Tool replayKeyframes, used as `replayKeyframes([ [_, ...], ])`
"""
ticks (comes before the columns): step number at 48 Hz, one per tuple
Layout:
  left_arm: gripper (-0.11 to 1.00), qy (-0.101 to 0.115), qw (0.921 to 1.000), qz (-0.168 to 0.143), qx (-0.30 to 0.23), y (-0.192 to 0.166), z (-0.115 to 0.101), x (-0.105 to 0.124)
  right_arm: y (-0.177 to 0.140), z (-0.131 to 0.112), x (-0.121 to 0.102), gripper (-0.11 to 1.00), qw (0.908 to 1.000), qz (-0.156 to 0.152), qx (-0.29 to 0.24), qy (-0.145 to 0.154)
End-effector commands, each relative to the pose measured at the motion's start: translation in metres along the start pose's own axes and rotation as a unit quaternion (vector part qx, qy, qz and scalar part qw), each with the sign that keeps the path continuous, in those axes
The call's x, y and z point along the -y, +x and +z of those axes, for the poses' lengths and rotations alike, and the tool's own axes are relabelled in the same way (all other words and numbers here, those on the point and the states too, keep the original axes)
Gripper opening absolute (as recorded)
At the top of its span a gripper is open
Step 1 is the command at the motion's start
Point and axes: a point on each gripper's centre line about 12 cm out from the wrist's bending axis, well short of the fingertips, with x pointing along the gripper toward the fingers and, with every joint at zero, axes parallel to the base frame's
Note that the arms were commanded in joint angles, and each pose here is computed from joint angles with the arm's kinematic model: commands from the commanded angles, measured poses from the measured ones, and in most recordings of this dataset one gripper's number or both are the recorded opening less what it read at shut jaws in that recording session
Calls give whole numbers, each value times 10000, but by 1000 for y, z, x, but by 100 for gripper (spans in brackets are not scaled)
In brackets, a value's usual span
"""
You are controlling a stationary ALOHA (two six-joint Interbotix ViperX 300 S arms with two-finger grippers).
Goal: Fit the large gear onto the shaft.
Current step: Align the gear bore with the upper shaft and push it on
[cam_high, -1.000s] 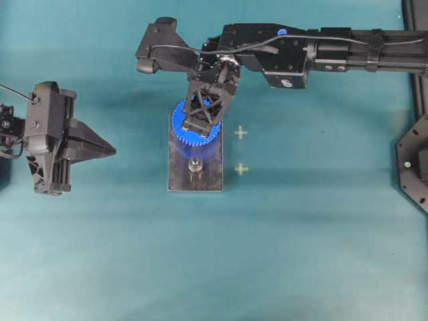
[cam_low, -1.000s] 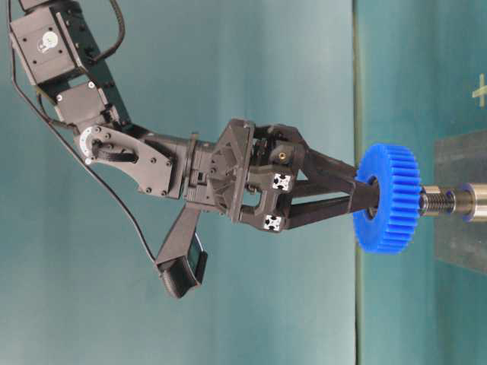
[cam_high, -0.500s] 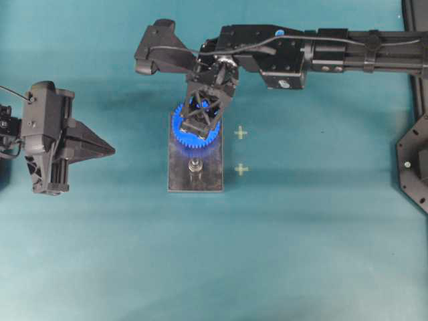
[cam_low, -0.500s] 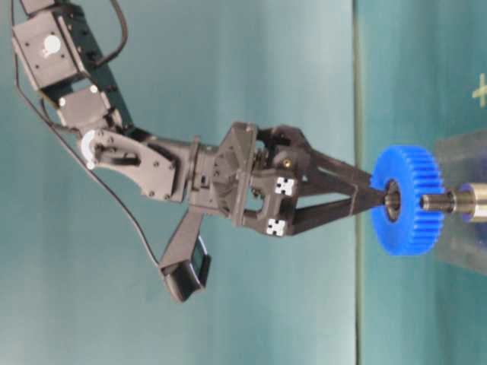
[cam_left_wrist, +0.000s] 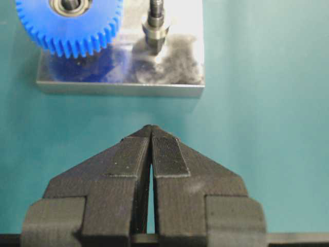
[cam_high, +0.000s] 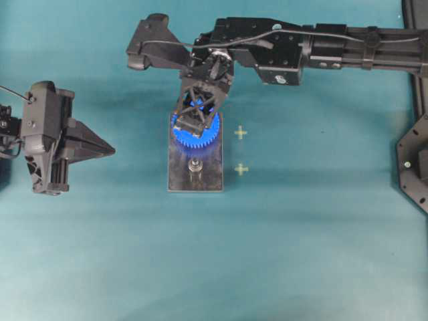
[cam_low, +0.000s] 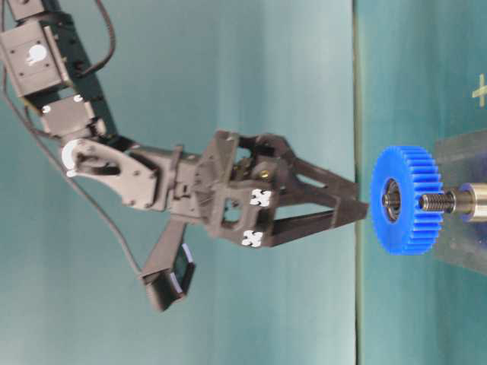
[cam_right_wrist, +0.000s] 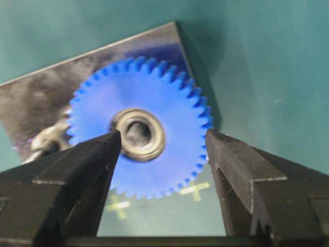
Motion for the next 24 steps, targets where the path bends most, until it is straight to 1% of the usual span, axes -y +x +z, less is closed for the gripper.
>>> replayKeyframes([
  [1, 0, -4, 9999, 5, 130, -1, 7, 0, -21, 6, -12, 72, 9996, 84, 219, -145],
  [7, 0, -4, 9999, 5, 130, -1, 7, 0, -10, 2, -13, 72, 9997, 76, 64, -202],
  [17, 0, -12, 9999, 5, 130, -1, 7, 0, -1, 4, -6, 72, 9999, 51, 36, -132],
  [24, 0, -12, 9999, 5, 146, -1, 8, 0, 6, 4, 4, 73, 10000, 24, -49, -39],
])
